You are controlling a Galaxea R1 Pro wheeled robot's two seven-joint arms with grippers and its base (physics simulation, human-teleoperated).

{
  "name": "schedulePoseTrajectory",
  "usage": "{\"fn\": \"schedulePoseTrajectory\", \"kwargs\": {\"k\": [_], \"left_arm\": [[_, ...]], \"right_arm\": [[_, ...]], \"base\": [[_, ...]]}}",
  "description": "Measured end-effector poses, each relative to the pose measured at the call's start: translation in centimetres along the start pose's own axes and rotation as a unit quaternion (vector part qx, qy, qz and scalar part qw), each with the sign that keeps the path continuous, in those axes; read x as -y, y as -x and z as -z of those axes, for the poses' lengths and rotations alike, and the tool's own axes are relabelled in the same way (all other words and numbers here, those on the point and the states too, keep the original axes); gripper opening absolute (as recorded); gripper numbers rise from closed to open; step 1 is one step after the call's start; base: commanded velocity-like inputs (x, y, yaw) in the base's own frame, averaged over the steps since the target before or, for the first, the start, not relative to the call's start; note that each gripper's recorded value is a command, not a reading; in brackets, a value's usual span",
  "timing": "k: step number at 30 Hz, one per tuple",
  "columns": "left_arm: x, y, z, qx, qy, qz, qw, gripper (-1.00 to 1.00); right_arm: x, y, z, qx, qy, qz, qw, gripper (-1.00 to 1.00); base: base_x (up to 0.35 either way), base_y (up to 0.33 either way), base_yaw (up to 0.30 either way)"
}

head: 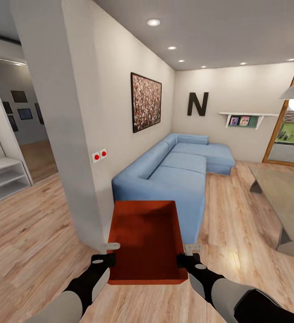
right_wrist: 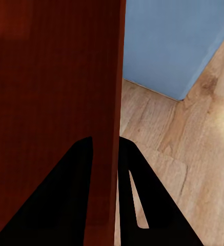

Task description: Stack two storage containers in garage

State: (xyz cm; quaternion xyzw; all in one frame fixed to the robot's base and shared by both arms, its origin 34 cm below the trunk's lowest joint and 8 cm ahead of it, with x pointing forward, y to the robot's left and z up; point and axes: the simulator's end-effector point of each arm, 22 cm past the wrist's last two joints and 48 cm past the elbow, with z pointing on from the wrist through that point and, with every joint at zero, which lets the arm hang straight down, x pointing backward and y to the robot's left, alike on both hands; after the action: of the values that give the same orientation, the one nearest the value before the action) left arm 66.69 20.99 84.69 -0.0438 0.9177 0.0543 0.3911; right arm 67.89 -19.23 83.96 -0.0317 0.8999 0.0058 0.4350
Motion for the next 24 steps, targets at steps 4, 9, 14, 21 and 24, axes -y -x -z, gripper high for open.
{"fn": "schedulePoseTrajectory", "kwargs": {"k": [4,9,14,21,24], "left_arm": [[0.0,0.3,0.2,0.003,0.0,0.001,1.0,-1.0],[0.0,0.7,0.4,0.007,0.0,0.001,1.0,-1.0],[0.0,1.1,0.6,0.011,-0.001,0.001,0.9999,-1.0],[-0.1,1.6,0.9,0.016,-0.001,0.002,0.9999,-1.0],[-0.1,1.8,1.0,0.018,-0.001,0.003,0.9998,-1.0]], "right_arm": [[0.0,0.3,0.1,0.003,0.0,0.0,1.0,-1.0],[0.0,0.7,0.3,0.007,0.0,0.0,1.0,-1.0],[0.0,1.2,0.5,0.011,-0.001,0.0,0.9999,-1.0],[0.0,1.8,0.7,0.016,-0.001,0.001,0.9999,-1.0],[0.1,2.0,0.9,0.018,-0.001,0.001,0.9998,-1.0]], "base": [[0.0,0.0,0.0],[0.0,0.0,0.0],[0.0,0.0,0.0],[0.0,0.0,0.0],[0.0,0.0,0.0]]}}
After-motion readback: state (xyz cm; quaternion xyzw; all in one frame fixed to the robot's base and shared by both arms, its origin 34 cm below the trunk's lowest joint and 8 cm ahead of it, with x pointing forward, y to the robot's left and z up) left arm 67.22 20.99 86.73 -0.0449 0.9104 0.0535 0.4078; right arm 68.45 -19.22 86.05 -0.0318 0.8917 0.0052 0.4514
